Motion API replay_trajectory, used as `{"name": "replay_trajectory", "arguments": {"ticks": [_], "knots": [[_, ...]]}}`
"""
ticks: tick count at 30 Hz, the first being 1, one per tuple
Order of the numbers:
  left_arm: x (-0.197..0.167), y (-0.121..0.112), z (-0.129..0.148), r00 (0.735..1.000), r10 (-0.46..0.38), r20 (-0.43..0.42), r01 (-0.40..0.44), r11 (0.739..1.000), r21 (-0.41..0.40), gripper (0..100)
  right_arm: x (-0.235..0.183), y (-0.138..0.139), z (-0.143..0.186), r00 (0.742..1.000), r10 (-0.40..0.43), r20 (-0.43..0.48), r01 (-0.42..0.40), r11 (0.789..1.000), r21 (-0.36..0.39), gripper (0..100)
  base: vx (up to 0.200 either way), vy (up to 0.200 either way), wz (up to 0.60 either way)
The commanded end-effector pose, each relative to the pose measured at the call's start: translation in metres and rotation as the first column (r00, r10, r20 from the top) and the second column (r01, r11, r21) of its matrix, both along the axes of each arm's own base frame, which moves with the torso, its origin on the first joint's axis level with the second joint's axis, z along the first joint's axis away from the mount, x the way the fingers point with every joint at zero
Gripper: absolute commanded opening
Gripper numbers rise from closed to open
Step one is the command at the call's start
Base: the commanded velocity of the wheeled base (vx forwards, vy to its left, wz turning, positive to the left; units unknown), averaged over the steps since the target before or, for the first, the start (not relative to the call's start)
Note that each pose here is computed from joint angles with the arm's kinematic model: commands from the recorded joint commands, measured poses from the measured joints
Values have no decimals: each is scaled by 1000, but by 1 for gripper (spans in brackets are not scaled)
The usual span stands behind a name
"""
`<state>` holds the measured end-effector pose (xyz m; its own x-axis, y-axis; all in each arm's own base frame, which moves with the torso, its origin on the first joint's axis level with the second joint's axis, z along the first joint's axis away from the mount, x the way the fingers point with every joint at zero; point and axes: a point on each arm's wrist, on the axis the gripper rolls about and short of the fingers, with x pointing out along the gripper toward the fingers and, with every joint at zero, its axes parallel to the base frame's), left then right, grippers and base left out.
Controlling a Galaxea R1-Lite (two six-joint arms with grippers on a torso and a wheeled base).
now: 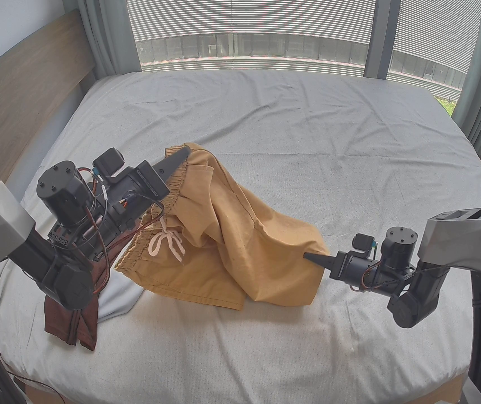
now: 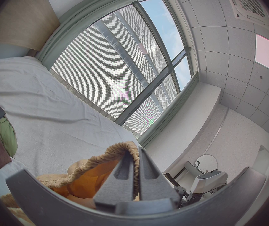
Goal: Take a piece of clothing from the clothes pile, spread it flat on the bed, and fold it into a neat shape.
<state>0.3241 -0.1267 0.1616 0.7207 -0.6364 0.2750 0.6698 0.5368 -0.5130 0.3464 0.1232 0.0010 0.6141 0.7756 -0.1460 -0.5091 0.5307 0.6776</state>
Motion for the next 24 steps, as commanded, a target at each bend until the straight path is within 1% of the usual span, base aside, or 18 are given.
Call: {"name": "replay_trajectory", "arguments": {"ticks": [1, 2, 6, 10, 19, 24], "knots": [[0, 0, 3, 1000, -1, 10, 1, 1000, -5, 0, -13, -12, 44, 997, -18, 80, 16, 1000, 28, 0, 0, 0, 0], [-3, 1, 9, 1000, -1, 25, 1, 1000, -12, 0, -17, -17, 56, 994, -27, 102, 24, 999, 34, 0, 0, 0, 0], [-9, 2, 21, 999, -10, 45, 12, 999, -39, 0, -22, -27, 77, 989, -48, 139, 40, 997, 59, 0, 0, 0, 0], [-13, 4, 28, 998, -12, 58, 16, 999, -52, 0, -30, -34, 95, 986, -43, 160, 29, 995, 92, 0, 0, 0, 0], [-15, 4, 26, 999, -12, 51, 14, 999, -47, 0, -48, -42, 130, 969, -47, 241, 17, 992, 123, 0, 0, 0, 0], [-16, 6, 22, 999, -8, 36, 9, 999, -38, 0, -55, -41, 144, 958, -40, 283, 2, 991, 133, 0, 0, 0, 0]]}}
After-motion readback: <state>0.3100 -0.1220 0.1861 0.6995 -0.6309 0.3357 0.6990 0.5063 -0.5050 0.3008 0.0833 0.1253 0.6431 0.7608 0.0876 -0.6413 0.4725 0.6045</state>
